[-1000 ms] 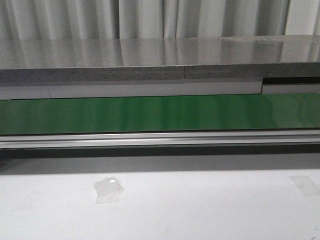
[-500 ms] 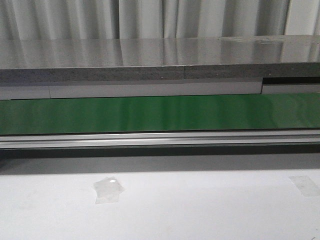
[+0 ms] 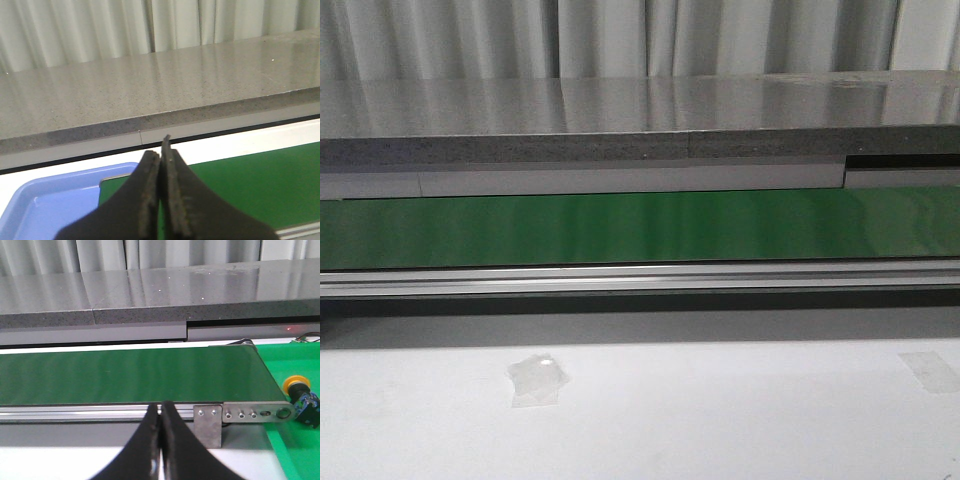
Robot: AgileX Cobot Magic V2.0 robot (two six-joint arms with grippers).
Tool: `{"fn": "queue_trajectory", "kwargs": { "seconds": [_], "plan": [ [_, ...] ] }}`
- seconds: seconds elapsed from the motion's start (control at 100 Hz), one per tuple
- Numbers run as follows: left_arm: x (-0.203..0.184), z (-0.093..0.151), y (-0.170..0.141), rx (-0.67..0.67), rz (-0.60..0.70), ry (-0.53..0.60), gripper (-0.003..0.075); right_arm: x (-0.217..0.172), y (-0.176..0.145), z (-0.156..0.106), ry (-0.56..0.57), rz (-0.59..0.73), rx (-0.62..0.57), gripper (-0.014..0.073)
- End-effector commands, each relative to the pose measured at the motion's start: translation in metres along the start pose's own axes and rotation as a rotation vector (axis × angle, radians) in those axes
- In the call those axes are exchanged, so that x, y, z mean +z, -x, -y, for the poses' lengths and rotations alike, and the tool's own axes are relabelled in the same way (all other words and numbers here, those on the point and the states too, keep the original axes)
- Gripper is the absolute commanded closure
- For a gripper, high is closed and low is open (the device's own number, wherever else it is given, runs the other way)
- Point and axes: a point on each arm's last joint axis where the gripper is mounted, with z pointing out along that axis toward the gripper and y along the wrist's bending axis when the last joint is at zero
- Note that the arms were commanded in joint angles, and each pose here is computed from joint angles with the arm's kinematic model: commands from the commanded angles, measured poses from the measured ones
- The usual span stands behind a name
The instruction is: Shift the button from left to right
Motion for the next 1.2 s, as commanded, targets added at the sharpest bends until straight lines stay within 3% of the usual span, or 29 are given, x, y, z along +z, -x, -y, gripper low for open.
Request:
{"fn": "queue_trajectory", "kwargs": {
  "seconds": [0.0,0.29,0.84,1.19],
  "plan": [
    [-0.003,-0.004,0.016,0.001,0.105,0.034,0.0740,-0.003,0.014,-0.001,0.014,0.120,-0.011,0.0663],
    [-0.014,-0.002,0.002,-0.002,0.164,0.036,0.0740,-0.003,0.014,-0.001,0.014,0.120,-0.011,0.0663],
    [-0.036,0.005,-0.073,-0.012,0.181,0.039,0.0740,-0.003,0.014,-0.001,0.014,0.120,-0.011,0.0663],
    [-0.041,0.001,-0.091,-0.065,0.254,0.149,0.0740,-0.003,0.014,-0.001,0.014,0.120,-0.011,0.0663]
  ]
}}
